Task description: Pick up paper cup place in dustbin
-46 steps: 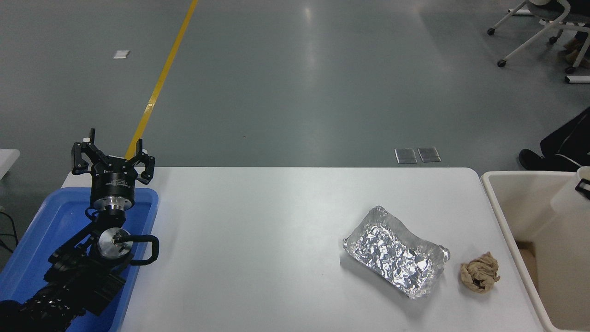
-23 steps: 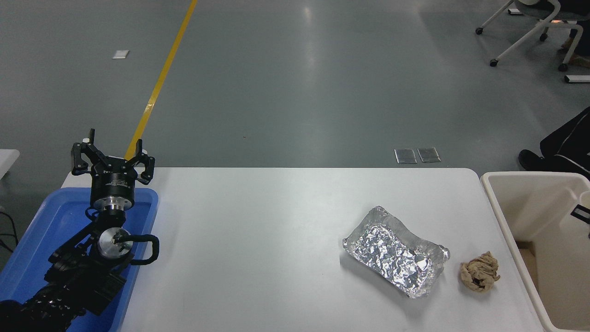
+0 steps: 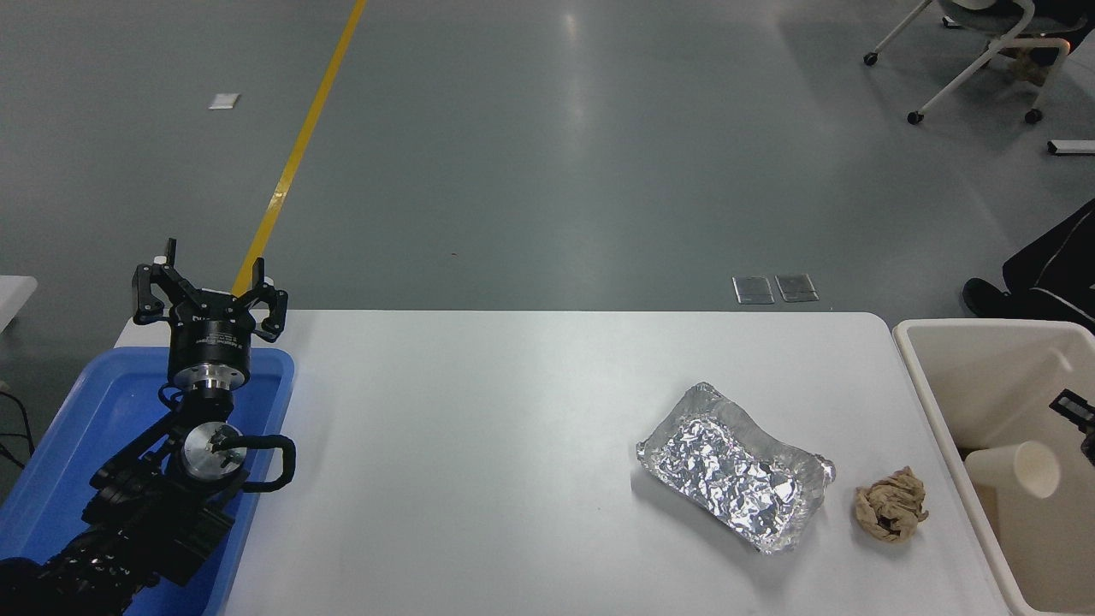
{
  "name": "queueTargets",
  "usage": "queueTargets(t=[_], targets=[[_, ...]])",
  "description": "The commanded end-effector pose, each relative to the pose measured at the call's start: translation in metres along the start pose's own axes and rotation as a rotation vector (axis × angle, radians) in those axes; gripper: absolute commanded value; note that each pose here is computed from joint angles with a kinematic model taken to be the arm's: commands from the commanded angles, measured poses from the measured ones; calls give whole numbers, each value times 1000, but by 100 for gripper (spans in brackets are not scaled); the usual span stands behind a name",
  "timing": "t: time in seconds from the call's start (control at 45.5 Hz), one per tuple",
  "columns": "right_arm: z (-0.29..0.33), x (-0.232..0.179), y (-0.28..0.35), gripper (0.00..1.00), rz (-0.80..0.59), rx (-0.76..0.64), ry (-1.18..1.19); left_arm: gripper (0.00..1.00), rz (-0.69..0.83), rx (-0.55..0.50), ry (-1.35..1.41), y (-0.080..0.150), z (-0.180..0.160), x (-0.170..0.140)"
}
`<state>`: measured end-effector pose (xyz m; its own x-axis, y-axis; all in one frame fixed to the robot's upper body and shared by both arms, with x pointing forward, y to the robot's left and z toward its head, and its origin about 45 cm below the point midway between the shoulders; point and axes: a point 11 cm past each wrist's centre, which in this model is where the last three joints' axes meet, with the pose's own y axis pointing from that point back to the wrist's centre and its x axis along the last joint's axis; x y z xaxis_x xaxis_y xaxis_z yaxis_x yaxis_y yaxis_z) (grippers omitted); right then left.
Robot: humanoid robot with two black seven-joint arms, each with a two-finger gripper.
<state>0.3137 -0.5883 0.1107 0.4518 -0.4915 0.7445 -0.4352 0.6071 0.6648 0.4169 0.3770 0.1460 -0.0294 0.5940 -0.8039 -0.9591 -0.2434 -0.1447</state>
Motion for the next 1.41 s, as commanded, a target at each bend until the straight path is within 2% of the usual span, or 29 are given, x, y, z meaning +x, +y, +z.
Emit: queueTargets(t=[0.0, 0.176, 0.308, 0.484, 0.637, 0.857, 1.209, 1.385], targets=[[-5, -4, 1, 100, -20, 15, -18, 99, 0, 0, 0, 0, 0, 0], [-16, 1, 6, 100, -60, 50, -30, 99, 0, 0, 0, 0, 0, 0], [-10, -2, 15, 100, -141, 62, -46, 99, 0, 0, 0, 0, 0, 0], [-31, 2, 40, 100, -241, 134, -33, 99, -2, 1, 0, 0, 0, -1], [-52, 25, 74, 100, -322, 241, 57, 99, -2, 2, -1, 0, 0, -1], [-97, 58, 150, 100, -485, 482, 57, 99, -4, 4, 0, 0, -1, -1], [-126, 95, 293, 100, -642, 719, 424, 99, -4, 4, -1, 0, -1, -1], [-139, 110, 356, 100, -564, 817, 533, 99, -4, 3, 0, 0, -1, -1]])
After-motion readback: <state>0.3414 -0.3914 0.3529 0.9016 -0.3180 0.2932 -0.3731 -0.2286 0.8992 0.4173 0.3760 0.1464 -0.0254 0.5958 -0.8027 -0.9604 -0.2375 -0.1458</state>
